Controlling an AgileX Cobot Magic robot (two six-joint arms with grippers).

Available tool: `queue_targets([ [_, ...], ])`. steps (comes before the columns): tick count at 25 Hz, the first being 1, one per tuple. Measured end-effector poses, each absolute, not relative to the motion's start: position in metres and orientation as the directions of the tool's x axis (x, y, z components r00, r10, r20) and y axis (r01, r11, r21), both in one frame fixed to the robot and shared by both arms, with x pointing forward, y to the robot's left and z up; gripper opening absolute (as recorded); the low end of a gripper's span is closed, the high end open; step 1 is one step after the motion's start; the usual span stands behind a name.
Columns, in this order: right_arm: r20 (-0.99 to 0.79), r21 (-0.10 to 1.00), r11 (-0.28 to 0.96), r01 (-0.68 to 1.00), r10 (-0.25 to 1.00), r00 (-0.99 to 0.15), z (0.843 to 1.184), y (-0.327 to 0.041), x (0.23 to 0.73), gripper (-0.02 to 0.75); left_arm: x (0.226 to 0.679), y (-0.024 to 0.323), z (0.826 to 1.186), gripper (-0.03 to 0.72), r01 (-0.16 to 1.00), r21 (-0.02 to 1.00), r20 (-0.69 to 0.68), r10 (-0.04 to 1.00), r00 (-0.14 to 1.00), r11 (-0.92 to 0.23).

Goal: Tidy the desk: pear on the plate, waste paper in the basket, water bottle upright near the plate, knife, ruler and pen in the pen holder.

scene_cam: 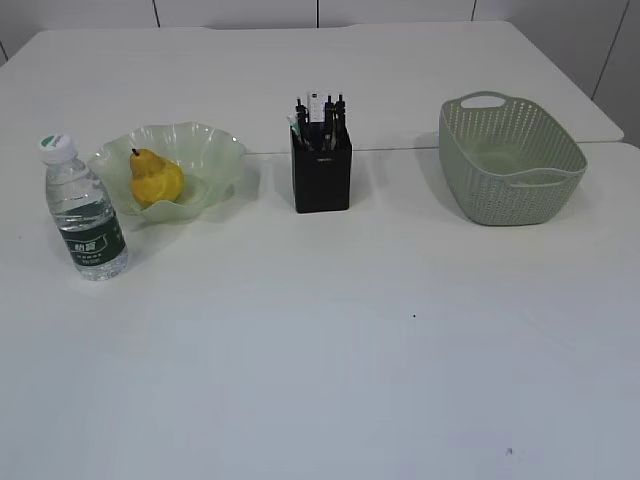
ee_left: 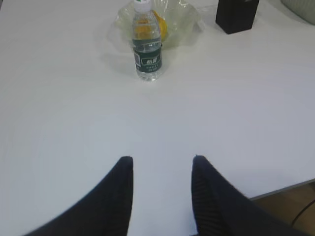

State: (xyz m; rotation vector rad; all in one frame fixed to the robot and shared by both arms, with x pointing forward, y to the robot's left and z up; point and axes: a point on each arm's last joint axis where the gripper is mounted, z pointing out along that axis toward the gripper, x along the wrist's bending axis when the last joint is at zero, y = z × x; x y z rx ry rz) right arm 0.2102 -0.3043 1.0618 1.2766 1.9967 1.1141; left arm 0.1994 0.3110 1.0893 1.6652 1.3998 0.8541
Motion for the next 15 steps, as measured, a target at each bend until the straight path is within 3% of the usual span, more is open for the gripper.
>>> queue_targets([
  [7,-0.025,0.825,0.264,0.5,0.9,-0.435,1.048,-0.302,0.218,0.217,0.213,0.308,1.068,0.275,0.518,0.846,0.031,0.981,0.189,-0.127],
  [15,-0.032,0.844,0.258,0.471,0.9,-0.435,1.043,-0.299,0.226,0.217,0.228,0.302,1.052,0.275,0.503,0.852,0.03,0.974,0.223,-0.141],
])
